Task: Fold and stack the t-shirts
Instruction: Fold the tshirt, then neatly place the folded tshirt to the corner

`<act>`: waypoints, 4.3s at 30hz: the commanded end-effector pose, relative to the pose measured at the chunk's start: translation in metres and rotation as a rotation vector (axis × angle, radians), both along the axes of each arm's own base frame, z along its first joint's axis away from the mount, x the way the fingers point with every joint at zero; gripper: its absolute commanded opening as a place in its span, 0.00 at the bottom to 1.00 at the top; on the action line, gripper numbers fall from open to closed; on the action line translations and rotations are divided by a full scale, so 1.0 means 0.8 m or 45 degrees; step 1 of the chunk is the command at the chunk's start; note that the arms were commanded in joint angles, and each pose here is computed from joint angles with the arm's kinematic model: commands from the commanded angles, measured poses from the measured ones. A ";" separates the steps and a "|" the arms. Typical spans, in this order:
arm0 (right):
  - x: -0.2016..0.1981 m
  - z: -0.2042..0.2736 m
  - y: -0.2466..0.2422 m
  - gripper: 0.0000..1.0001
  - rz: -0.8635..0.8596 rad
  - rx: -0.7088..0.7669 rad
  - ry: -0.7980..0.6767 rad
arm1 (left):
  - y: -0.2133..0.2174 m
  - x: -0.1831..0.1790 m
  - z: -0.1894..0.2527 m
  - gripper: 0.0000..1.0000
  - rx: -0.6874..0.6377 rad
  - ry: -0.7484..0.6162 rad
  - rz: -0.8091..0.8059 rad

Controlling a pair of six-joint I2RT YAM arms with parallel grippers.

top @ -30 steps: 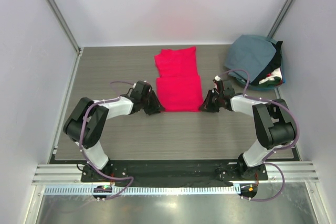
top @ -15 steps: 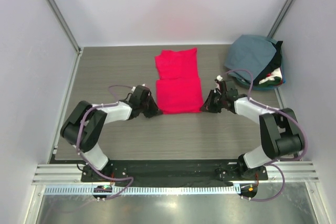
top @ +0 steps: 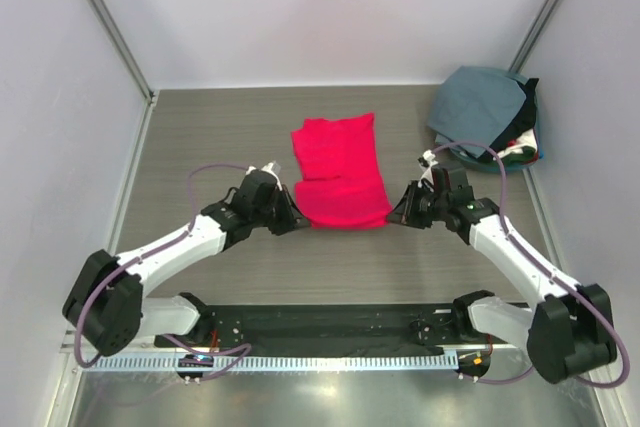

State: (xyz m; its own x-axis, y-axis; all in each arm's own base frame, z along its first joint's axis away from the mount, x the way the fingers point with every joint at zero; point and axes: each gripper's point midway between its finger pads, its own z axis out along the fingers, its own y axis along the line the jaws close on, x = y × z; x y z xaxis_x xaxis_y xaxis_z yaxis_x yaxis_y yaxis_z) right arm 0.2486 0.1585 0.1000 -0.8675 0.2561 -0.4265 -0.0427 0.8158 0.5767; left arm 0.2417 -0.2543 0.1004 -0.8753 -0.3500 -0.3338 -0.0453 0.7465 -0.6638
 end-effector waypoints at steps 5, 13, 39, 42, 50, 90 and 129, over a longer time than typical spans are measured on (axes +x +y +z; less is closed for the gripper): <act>-0.026 0.048 -0.006 0.01 -0.004 0.011 -0.077 | -0.001 -0.038 0.043 0.00 -0.061 -0.016 -0.049; 0.008 0.076 -0.009 0.01 -0.027 -0.060 -0.136 | -0.006 -0.026 0.081 0.00 -0.082 -0.057 -0.059; 0.231 0.096 0.011 0.01 -0.120 -0.204 -0.191 | 0.021 0.203 0.079 0.00 -0.031 -0.059 0.112; 0.256 0.084 0.007 0.01 -0.147 -0.205 -0.164 | 0.017 0.233 0.066 0.00 -0.044 -0.025 0.139; 0.315 0.059 0.009 0.01 -0.128 -0.172 -0.149 | 0.021 0.302 0.051 0.00 -0.106 -0.002 0.199; 0.203 0.037 -0.003 0.57 -0.125 -0.003 -0.465 | 0.048 0.314 -0.056 0.61 0.304 -0.011 0.161; 0.178 0.018 0.004 0.54 -0.167 0.132 -0.531 | 0.419 0.254 -0.035 0.31 1.384 0.345 0.683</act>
State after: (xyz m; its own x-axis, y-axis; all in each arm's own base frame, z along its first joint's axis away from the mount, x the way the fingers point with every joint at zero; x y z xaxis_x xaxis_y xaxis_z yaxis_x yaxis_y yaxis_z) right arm 0.3837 0.1563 0.1000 -0.6224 0.4013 -0.6720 -0.1440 0.7852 0.6023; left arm 0.4712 0.0163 0.0325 -0.8209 -0.3161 -0.4756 -0.4432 0.8778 0.1816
